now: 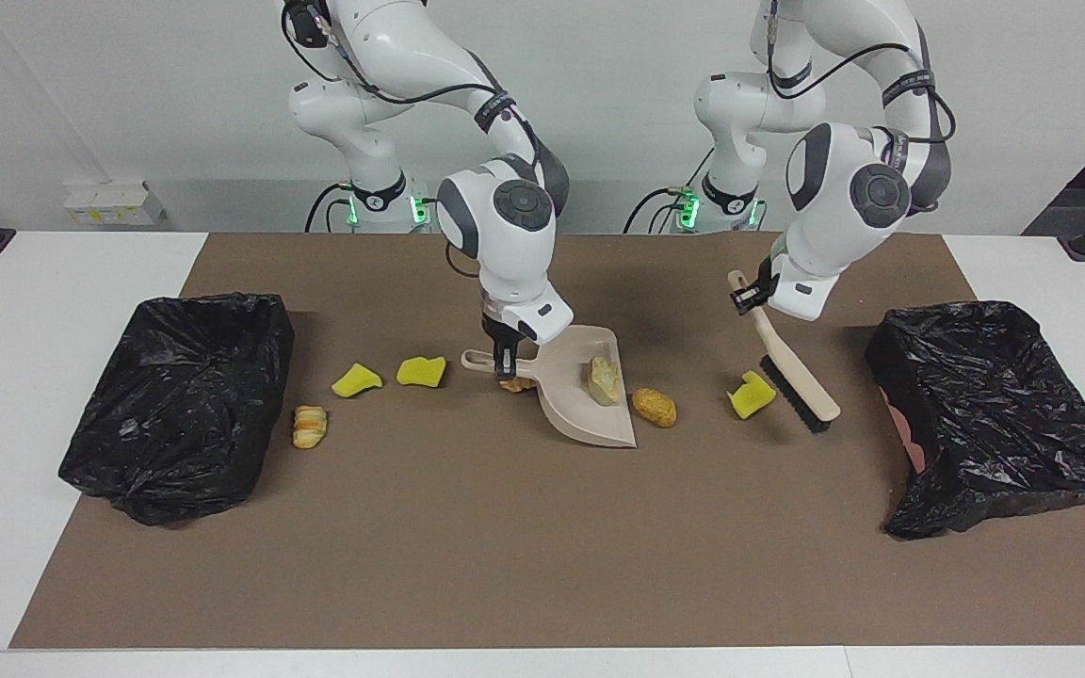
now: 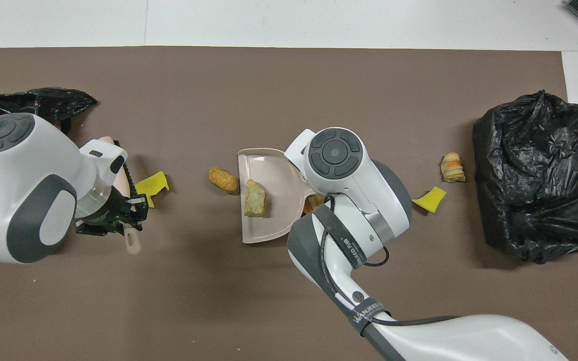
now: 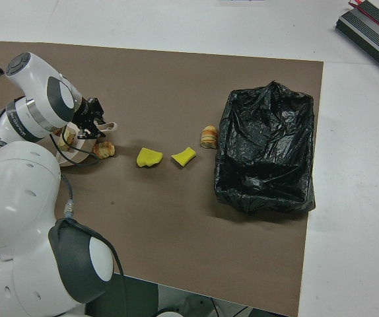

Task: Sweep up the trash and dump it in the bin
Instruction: 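Sweep more scraps toward the dustpan with the left gripper's brush, then carry the filled dustpan toward the black bag with the right gripper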

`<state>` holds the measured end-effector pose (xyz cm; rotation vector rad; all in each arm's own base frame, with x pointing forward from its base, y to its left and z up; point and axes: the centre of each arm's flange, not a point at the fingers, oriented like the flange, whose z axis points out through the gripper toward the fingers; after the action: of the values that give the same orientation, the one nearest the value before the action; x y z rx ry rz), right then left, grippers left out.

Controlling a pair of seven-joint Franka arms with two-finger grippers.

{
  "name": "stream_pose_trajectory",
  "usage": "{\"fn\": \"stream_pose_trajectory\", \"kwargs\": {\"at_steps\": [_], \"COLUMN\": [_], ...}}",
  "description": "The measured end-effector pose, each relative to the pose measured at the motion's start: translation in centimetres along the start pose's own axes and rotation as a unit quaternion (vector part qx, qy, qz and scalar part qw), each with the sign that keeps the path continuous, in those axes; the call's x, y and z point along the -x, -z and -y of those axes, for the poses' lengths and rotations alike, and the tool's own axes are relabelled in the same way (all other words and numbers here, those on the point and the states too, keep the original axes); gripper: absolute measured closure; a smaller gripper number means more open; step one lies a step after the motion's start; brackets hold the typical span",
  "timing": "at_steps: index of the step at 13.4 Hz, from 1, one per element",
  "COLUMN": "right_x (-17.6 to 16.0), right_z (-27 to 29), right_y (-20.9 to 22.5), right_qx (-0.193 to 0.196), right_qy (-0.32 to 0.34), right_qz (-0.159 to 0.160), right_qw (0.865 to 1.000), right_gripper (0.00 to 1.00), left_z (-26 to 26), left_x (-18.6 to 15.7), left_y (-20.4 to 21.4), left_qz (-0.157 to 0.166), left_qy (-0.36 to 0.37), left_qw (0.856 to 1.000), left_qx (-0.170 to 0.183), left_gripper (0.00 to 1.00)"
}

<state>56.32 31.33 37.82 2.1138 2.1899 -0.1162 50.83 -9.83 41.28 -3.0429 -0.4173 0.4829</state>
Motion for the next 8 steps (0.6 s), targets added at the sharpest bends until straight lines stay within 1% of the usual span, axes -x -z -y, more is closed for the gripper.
{"fn": "stream_pose_trajectory", "kwargs": {"at_steps": [2,4,6,8], "right_x": [-0.1,-0.6,-1.3,-2.0], "right_z": [0.0,0.3,0.8,1.1], "right_y": [0.0,0.1,0.1,0.2], "right_qx": [0.0,0.0,0.001,0.004], "right_qy": [0.001,0.006,0.013,0.018], "right_qz": [0.0,0.0,0.0,-0.002], "right_qw": [1.0,1.0,1.0,1.0], "right_gripper": [0.67,0.67,0.67,0.67], "left_z": [2.4,2.8,1.3,-1.5], "left_x": [-1.0,-1.3,-1.3,-0.6], "left_y": [-1.3,-3.3,-5.6,-7.0], "left_qz": [0.006,0.004,-0.007,-0.018], "left_qy": [-0.04,-0.061,-0.084,-0.115], "left_qw": [0.999,0.997,0.996,0.992], "left_qx": [-0.019,-0.04,-0.043,-0.048], "left_gripper": [0.73,0.73,0.73,0.73]}}
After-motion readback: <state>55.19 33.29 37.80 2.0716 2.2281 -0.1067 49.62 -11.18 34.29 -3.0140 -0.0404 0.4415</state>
